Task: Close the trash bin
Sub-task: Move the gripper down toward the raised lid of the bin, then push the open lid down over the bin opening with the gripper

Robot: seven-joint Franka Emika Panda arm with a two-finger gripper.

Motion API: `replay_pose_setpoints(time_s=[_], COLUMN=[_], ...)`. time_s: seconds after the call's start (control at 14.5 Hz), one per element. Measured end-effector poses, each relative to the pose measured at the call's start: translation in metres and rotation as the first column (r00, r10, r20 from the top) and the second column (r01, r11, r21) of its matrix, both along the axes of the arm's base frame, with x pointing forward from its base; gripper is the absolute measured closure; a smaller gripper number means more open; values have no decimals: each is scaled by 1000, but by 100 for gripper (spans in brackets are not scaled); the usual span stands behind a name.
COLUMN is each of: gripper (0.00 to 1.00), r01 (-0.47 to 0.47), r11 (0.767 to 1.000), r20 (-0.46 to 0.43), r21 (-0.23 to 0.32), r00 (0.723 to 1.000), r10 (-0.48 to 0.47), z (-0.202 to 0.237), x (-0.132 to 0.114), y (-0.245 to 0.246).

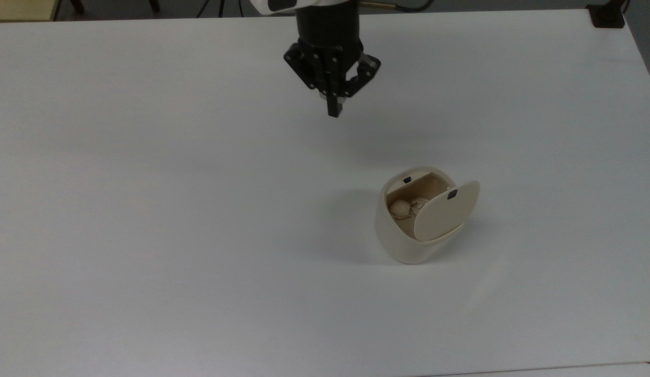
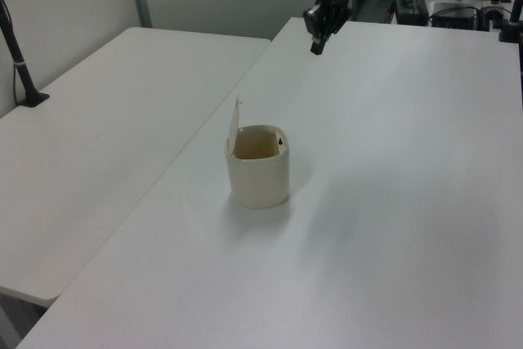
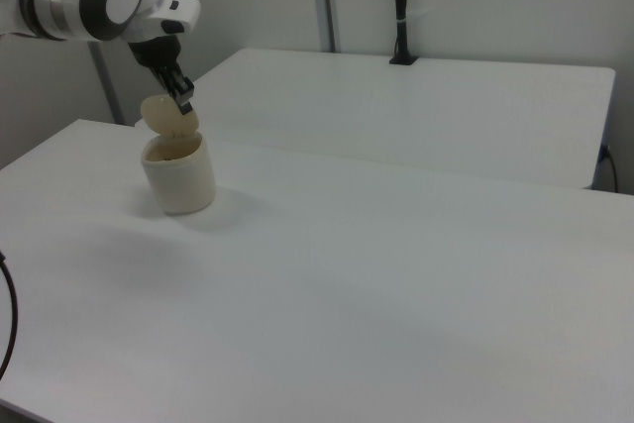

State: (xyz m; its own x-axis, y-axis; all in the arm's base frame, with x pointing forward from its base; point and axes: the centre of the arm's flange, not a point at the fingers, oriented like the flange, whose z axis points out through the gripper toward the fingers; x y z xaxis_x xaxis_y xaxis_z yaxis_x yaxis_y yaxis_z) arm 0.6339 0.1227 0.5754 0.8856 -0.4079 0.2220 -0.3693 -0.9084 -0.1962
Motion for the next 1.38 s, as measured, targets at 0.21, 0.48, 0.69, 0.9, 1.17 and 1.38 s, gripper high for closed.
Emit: replay_pose_setpoints(time_s=[0.21,0.48,0.69,0.9,1.17,1.38], gripper=[99,99,99,99,99,99], r01=[130,210,220,213,204,195], r11=[988,960,943,937,938,942], r20=[62,148,198,225,220,206], r21=[78,185,250,278,280,272], r00=[989,960,942,934,937,945], r10=[-135,-238,-272,-279,-270,-255], z=[5,-2,-15,-27,-39,-52], x=[25,50,61,64,66,66], y=[21,52,81,103,118,130])
